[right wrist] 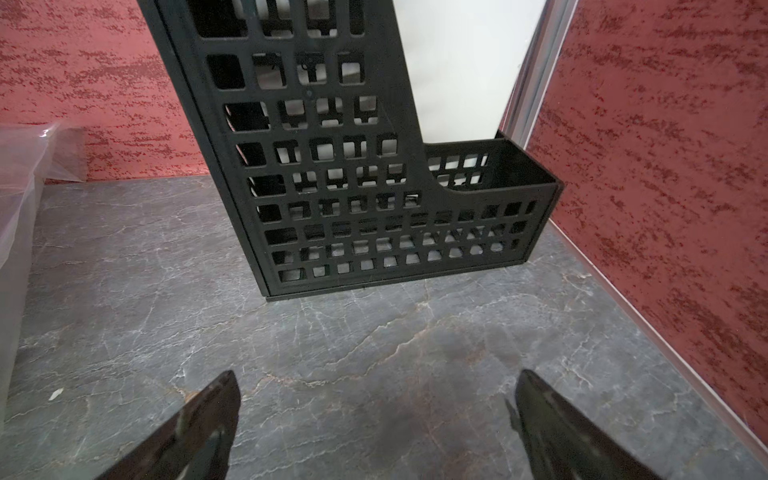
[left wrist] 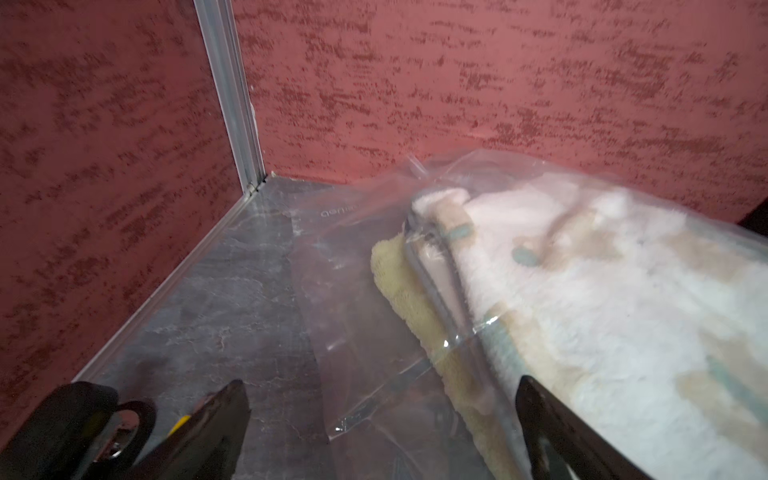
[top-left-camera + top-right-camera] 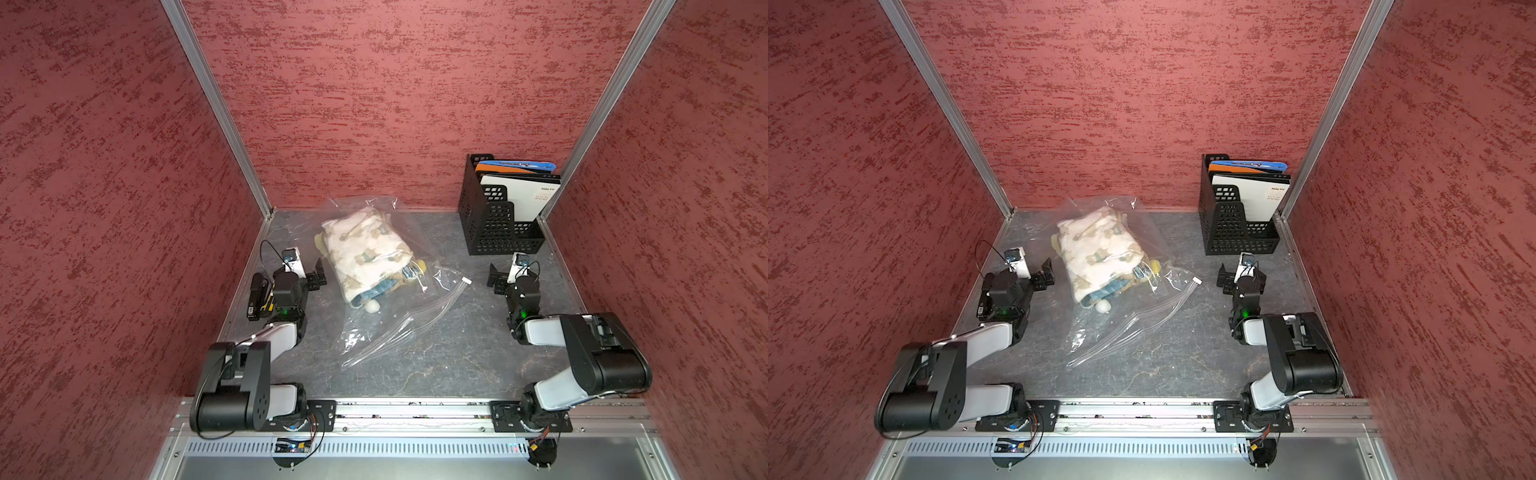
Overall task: Take the blanket out of the vacuum bag
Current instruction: Open the vacuum bag at the center of the board.
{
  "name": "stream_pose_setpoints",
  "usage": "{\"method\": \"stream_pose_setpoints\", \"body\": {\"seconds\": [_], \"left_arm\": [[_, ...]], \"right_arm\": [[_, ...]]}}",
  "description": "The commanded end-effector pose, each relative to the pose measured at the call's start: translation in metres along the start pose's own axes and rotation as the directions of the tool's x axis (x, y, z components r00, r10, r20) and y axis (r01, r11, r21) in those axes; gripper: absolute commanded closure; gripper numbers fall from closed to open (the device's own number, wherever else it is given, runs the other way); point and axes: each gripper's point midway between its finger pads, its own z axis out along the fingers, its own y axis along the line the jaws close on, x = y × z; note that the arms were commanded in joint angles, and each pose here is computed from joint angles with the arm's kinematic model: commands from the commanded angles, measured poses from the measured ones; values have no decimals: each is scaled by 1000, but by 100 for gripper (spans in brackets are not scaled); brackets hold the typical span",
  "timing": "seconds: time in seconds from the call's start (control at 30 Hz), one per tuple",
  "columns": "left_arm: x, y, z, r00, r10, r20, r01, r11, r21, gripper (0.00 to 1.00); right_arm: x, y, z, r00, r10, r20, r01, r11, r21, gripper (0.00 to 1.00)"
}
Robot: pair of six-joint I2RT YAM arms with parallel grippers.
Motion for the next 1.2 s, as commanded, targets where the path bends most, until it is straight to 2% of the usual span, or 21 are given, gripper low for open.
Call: {"method": "stream_pose_setpoints", "body": {"seconds": [0.0,0.07,0.17,0.3,0.37,0.43,0.5,0.53,0.57,0.6,0.63,0.7,0.77,0.8,0.87,0.9,0.97,1.03,1.07,1.1,1.17], "left_arm": [[-32,-2,-13,1000,-10,19,10,1000,-13,1],[-52,-6,-24,999,-24,21,24,1000,-4,1],[-85,-10,-41,994,-104,38,104,995,-1,0],[-107,-27,-56,989,-147,7,146,986,83,0],[-113,-35,-60,986,-165,-5,164,979,123,0],[-115,-44,-62,982,-186,-26,187,969,159,1],[-119,-47,-66,973,-224,-49,229,958,173,1],[-118,-49,-67,964,-257,-71,266,948,174,1],[-118,-49,-69,949,-303,-90,315,934,169,0],[-113,-47,-71,922,-367,-124,383,913,144,0],[-109,-47,-72,900,-413,-141,432,890,145,1],[-103,-51,-72,868,-469,-160,494,847,195,0],[-101,-56,-74,843,-511,-169,538,803,257,1],[-100,-61,-74,837,-516,-182,547,784,292,1],[-95,-68,-72,825,-520,-223,566,760,321,2],[-90,-72,-71,819,-518,-248,574,751,325,11],[-72,-71,-64,796,-534,-287,601,756,261,31],[-50,-63,-62,748,-584,-316,649,743,162,42],[-41,-62,-64,724,-598,-343,667,734,129,47],[-37,-69,-67,724,-575,-381,661,737,143,52],[-28,-83,-75,740,-503,-446,617,772,153,65]], "right_arm": [[-6,-6,-3,999,19,30,-20,1000,24,1],[-7,-5,-2,999,19,27,-19,1000,21,1],[-7,-4,-1,1000,16,22,-16,1000,17,1],[-14,5,-5,999,-3,35,4,999,-33,1],[-34,3,-13,999,-13,36,13,1000,-8,1],[-63,-7,-22,999,18,26,-20,999,47,1],[-84,-16,-31,985,174,22,-175,980,97,1],[-79,-29,-36,940,341,10,-337,923,186,1],[-65,-47,-41,877,480,23,-464,833,302,1],[-41,-64,-51,772,633,50,-590,686,425,1],[-30,-65,-49,730,683,35,-630,651,425,1],[-25,-50,-40,760,647,-58,-591,726,352,3],[-18,-39,-40,741,655,-147,-581,735,350,10],[-17,-30,-38,736,648,-196,-577,752,320,23],[-17,-9,-35,714,640,-282,-593,768,242,38],[-15,-1,-35,698,643,-316,-608,765,213,48],[-11,18,-39,647,661,-380,-662,735,150,60],[-5,42,-45,573,680,-458,-738,671,73,61],[1,55,-50,518,691,-504,-783,621,47,62],[4,69,-57,473,689,-549,-820,572,10,62],[11,89,-70,419,672,-611,-855,518,-16,59]]}}
